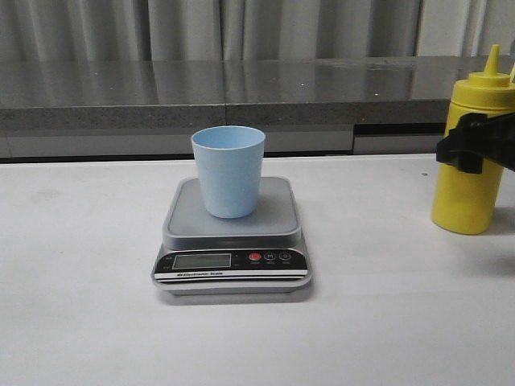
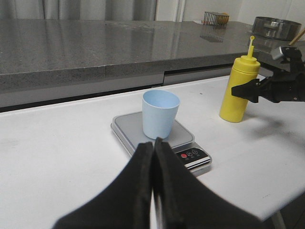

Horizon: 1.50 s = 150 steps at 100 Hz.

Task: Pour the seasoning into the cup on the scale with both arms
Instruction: 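Close the right gripper around the yellow bottle body, then lift the yellow bottle with the right gripper and tilt it toward the cup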

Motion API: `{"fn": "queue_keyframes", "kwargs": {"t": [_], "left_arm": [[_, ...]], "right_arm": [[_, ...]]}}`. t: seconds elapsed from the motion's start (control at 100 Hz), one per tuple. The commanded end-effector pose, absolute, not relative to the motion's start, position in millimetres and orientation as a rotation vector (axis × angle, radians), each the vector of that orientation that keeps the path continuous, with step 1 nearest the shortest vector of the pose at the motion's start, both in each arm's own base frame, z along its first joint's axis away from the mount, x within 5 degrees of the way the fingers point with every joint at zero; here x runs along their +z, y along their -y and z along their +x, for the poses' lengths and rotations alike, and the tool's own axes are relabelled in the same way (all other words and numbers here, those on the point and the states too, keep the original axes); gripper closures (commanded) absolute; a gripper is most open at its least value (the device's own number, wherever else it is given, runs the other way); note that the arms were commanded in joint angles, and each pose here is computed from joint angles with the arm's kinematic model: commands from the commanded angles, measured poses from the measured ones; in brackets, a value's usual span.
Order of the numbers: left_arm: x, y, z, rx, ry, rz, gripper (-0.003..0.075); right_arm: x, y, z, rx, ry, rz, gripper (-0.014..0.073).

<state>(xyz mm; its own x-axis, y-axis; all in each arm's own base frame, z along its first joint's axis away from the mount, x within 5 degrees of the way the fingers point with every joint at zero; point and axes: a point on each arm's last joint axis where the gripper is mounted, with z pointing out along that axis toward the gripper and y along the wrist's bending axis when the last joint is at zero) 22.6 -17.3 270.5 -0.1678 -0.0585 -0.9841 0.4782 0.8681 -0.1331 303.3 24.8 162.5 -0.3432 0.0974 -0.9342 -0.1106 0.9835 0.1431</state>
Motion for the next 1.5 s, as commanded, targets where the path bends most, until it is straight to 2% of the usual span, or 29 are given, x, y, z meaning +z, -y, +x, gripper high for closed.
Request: {"fn": "queue_keyframes", "kwargs": {"t": [0.0, 0.25, 0.32, 0.46, 0.56, 0.68, 0.87, 1.04, 1.29, 1.49], "left_arm": [[285.4, 15.1, 18.6, -0.522, -1.571, 0.29, 0.0741], [285.4, 15.1, 18.6, -0.522, -1.571, 0.29, 0.0741], [285.4, 15.1, 18.6, -0.522, -1.571, 0.29, 0.0741], [285.4, 15.1, 18.6, -0.522, -1.571, 0.29, 0.0741], [285.4, 15.1, 18.6, -0.522, -1.571, 0.29, 0.0741], [285.4, 15.1, 18.6, -0.522, -1.571, 0.29, 0.0741], [285.4, 15.1, 18.6, -0.522, -1.571, 0.29, 0.0741], [285.4, 15.1, 18.6, -0.522, -1.571, 0.29, 0.0741], [285.4, 15.1, 18.6, -0.522, -1.571, 0.29, 0.0741], [285.4, 15.1, 18.6, -0.522, -1.571, 0.29, 0.0741]], "right_arm": [[181.6, -29.0, 316.5, 0.238, -1.769, -0.034, -0.0058], [174.6, -28.5, 327.5, 0.239, -1.767, -0.012, -0.005], [174.7, -27.2, 327.8, 0.236, -1.766, 0.01, 0.0], [174.3, -24.1, 328.1, 0.228, -1.769, 0.064, 0.0194], [174.4, -24.1, 328.1, 0.228, -1.768, 0.063, 0.0293], [174.2, -24.2, 327.9, 0.228, -1.768, 0.062, 0.0348], [179.0, -25.1, 326.8, 0.23, -1.759, 0.044, 0.0361], [213.9, -30.1, 318.0, 0.212, -1.757, -0.073, 0.0361], [273.9, -28.3, 316.1, 0.038, -1.995, -0.144, 0.036], [320.1, -57.0, 317.2, -0.11, -2.132, -0.309, 0.0359]]}}
